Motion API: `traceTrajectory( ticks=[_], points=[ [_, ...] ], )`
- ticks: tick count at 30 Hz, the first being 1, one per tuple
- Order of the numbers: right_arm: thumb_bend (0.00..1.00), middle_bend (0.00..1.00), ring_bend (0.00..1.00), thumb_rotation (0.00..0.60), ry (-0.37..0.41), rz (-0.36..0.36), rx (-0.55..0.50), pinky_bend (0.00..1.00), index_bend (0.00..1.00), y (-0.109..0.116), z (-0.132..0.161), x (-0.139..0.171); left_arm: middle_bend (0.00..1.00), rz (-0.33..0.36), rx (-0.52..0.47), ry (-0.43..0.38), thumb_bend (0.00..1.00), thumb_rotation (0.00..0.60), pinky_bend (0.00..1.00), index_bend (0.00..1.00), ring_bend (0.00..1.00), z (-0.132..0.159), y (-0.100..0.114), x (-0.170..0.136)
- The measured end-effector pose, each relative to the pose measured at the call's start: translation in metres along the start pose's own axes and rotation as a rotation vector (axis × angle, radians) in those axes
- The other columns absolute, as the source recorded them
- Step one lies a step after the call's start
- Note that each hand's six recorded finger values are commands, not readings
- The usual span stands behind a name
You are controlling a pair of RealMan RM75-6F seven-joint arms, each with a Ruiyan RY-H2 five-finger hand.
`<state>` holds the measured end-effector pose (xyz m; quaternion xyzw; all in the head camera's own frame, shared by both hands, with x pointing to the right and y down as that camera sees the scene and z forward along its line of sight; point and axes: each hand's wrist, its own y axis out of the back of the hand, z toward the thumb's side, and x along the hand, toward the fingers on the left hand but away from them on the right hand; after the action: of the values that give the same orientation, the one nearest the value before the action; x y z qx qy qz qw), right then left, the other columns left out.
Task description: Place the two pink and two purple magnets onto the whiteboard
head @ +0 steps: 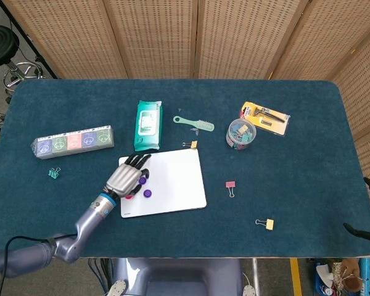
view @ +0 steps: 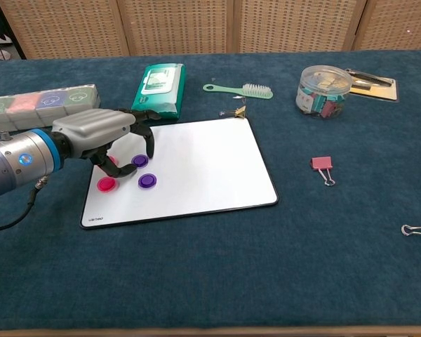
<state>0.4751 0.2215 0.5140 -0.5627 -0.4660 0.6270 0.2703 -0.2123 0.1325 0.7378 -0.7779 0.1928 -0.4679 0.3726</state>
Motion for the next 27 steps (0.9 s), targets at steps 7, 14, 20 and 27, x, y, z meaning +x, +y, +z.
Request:
traceTrajectory(
  ticks=[7,14,20,27],
  points=[
    [0.0,0.0,0.0,0.6,0.0,0.002,-0.003,0.0,0.0,0.0,0.0,0.0,0.0,0.001,-0.016,-0.012,0.41,0.6,0.0,0.32,0.0,0.002,0.004,-0.001],
    [0.0,0.0,0.0,0.6,0.001,-0.001,-0.005,0.0,0.0,0.001,0.0,0.0,0.0,0.051,-0.036,-0.013,0.41,0.6,0.0,0.14,0.0,-0.002,0.021,-0.008],
    [0.0,0.0,0.0,0.6,0.007,-0.007,0.0,0.0,0.0,0.002,0.001,0.001,0.0,0.118,-0.052,-0.002,0.35,0.6,0.0,0.0,0.0,-0.015,0.046,-0.026],
    [0.0,0.0,0.0,0.6,0.031,-0.023,0.015,0.0,0.0,0.003,0.007,0.003,0.0,0.241,-0.067,0.121,0.26,0.6,0.0,0.0,0.0,-0.068,0.078,-0.094]
  ],
)
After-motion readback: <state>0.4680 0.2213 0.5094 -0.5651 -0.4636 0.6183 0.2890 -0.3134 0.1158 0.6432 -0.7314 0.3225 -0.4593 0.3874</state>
